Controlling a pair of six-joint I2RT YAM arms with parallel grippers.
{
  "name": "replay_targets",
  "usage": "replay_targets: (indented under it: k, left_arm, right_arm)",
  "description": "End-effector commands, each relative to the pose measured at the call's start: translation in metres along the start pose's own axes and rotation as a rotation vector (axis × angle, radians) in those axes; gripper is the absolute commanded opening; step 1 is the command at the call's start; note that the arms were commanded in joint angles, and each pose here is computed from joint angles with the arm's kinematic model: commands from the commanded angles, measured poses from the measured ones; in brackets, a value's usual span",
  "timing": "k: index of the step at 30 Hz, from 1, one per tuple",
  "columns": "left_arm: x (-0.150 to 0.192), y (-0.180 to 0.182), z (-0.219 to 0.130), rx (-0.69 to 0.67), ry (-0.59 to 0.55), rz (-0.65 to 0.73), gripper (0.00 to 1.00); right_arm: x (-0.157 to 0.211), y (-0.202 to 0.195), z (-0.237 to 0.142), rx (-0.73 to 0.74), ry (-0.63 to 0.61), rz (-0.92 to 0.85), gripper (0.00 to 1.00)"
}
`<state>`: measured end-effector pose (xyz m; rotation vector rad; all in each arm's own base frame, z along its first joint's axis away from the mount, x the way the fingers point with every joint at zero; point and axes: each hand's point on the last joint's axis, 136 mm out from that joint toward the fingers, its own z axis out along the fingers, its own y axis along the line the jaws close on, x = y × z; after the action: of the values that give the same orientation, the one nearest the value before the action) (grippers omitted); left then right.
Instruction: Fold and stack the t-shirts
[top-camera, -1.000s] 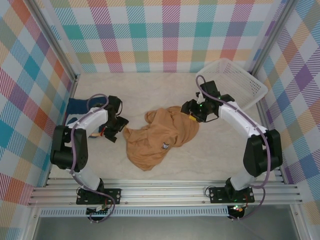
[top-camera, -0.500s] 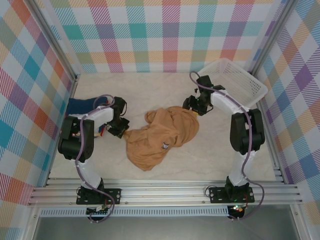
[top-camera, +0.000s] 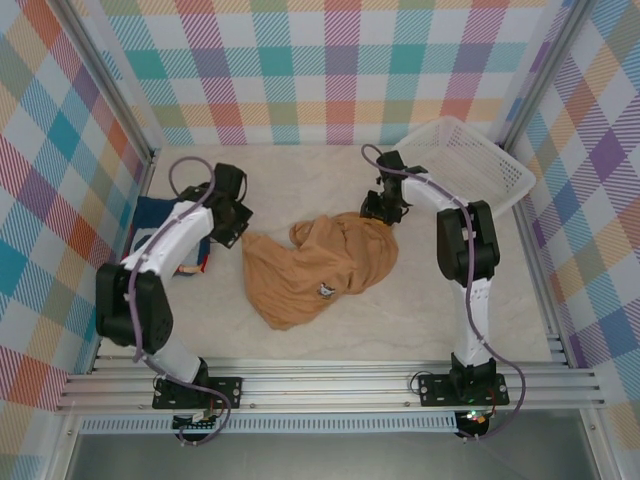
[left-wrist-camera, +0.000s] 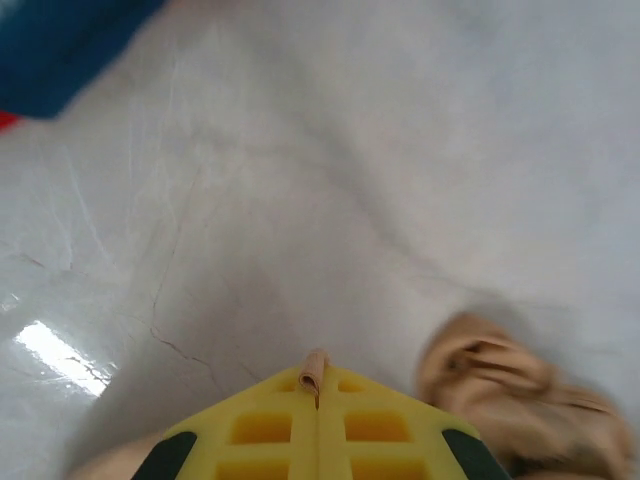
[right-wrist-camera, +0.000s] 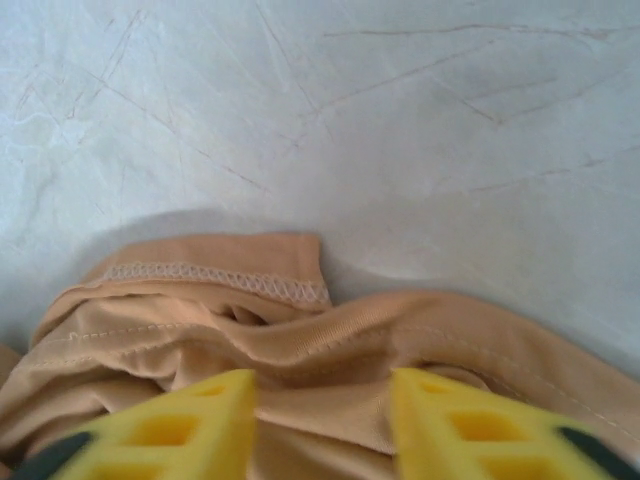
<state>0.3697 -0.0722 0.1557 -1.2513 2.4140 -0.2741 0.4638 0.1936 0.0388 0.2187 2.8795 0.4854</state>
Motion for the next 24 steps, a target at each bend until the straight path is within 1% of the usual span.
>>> replay_targets:
  k: [1, 2, 3, 5, 8, 10, 14, 16, 18, 19, 21, 22, 24]
  left_arm:
    - [-0.019, 0.021, -0.038, -0.045, -0.107, -0.018, 0.0]
    - [-0.025, 0.017, -0.046, -0.015, -0.129, -0.029, 0.0]
    - [-0.032, 0.01, -0.053, 0.017, -0.143, -0.041, 0.0]
    - [-0.043, -0.005, -0.064, 0.068, -0.153, -0.053, 0.0]
    - [-0.059, -0.036, -0.075, 0.151, -0.152, -0.04, 0.0]
    - [-0.073, -0.058, -0.089, 0.203, -0.175, -0.026, 0.0]
    - [-0.098, -0.109, -0.116, 0.339, -0.191, 0.008, 0.0]
    - [-0.108, -0.139, -0.133, 0.428, -0.197, 0.032, 0.0]
    - [-0.114, -0.163, -0.146, 0.496, -0.198, 0.051, 0.0]
    - [-0.116, -0.169, -0.152, 0.516, -0.197, 0.049, 0.0]
    - [-0.114, -0.178, -0.165, 0.564, -0.19, 0.059, 0.0]
    - [-0.112, -0.179, -0.171, 0.579, -0.19, 0.065, 0.0]
    - [-0.106, -0.179, -0.192, 0.617, -0.213, 0.108, 0.0]
  right_arm:
    - [0.007, 0.0, 0.006, 0.012, 0.047, 0.024, 0.17]
    - [0.007, 0.004, 0.005, -0.003, 0.053, 0.031, 0.06]
    - [0.005, 0.009, 0.002, -0.023, 0.053, 0.036, 0.0]
    - [-0.004, 0.021, -0.013, -0.062, 0.022, 0.035, 0.0]
    - [-0.024, 0.041, -0.046, -0.112, -0.056, 0.017, 0.0]
    - [-0.04, 0.055, -0.072, -0.141, -0.108, -0.001, 0.0]
    - [-0.072, 0.079, -0.129, -0.197, -0.229, -0.029, 0.0]
    - [-0.086, 0.089, -0.154, -0.22, -0.281, -0.045, 0.0]
    - [-0.092, 0.091, -0.163, -0.21, -0.278, -0.039, 0.0]
    - [-0.091, 0.088, -0.161, -0.186, -0.263, -0.028, 0.01]
    - [-0.079, 0.084, -0.145, -0.143, -0.206, -0.031, 0.24]
    - [-0.071, 0.082, -0.134, -0.123, -0.181, -0.039, 0.3]
    - [-0.053, 0.083, -0.114, -0.113, -0.151, -0.073, 0.38]
